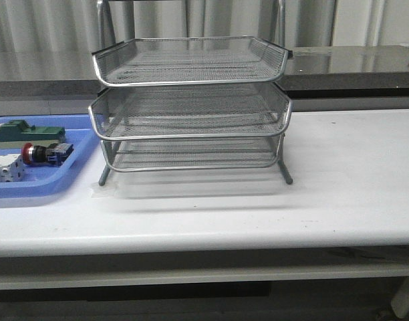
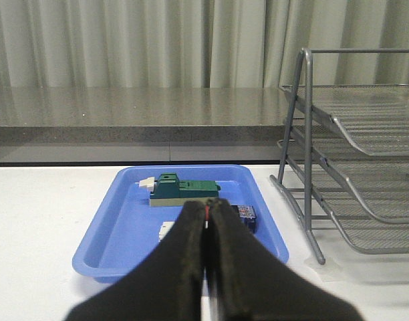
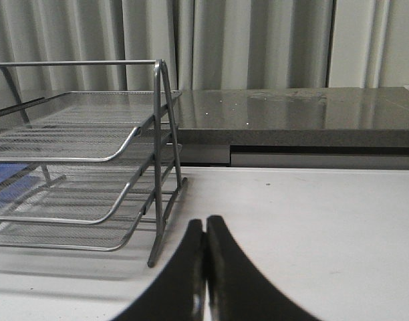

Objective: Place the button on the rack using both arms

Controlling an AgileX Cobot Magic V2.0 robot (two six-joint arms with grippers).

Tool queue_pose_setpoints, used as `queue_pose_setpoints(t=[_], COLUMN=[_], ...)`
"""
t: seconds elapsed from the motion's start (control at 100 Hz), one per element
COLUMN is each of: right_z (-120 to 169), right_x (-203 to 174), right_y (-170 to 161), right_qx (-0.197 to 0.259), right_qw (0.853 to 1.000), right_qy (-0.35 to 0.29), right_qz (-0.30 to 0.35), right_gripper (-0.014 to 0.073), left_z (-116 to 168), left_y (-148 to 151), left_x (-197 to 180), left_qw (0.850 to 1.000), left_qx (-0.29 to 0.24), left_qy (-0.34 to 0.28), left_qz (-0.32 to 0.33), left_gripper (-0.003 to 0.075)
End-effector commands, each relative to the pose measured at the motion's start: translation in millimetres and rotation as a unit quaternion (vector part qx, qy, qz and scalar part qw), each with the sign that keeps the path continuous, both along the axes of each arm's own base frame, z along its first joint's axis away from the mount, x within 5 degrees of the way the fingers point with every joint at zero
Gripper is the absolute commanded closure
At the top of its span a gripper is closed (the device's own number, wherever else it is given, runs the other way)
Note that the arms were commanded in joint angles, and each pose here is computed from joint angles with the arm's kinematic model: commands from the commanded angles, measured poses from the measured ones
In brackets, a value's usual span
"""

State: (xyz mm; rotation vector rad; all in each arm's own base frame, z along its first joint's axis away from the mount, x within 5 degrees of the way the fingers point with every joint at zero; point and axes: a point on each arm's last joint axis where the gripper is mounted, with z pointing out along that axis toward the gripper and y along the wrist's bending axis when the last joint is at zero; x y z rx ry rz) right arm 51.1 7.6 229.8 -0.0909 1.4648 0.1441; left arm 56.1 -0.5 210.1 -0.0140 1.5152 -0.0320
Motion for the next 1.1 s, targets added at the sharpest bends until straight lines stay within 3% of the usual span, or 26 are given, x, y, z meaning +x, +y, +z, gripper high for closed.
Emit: queue_pose_setpoints(t=[0.0,0.29,0.52,0.79,0.99,1.09], right_z=[29,80,102,96,87,85], right_x=[-3,16,51,85,99,103], right_y=[-1,3,12,24,28,31], right_qx=[0.011,0.019,0.044,0.105,0.12,0.153], right_qw=[1.0,0.993,0.971,0.944,0.933,0.923], right_qy=[-0.012,0.114,0.233,0.31,0.337,0.35], right_qz=[-0.002,-0.001,0.013,0.033,0.033,0.041], right_gripper=[0.0661,0.0661,0.0661,0.0661,0.0657,0.0589], left_z=[-7,-7,-7,-7,-7,-7], left_y=[-1,-1,-1,-1,-1,-1], left_x=[-1,-1,-1,-1,-1,-1], left_qw=[0.999,0.999,0.999,0.999,0.999,0.999], left_qx=[-0.007,-0.007,-0.007,-0.007,-0.007,-0.007], left_qy=[-0.035,-0.035,-0.035,-0.035,-0.035,-0.035], left_qz=[-0.009,-0.009,-0.009,-0.009,-0.009,-0.009], left_gripper=[0.0741,0.0741,0.0741,0.0741,0.0741,0.0741])
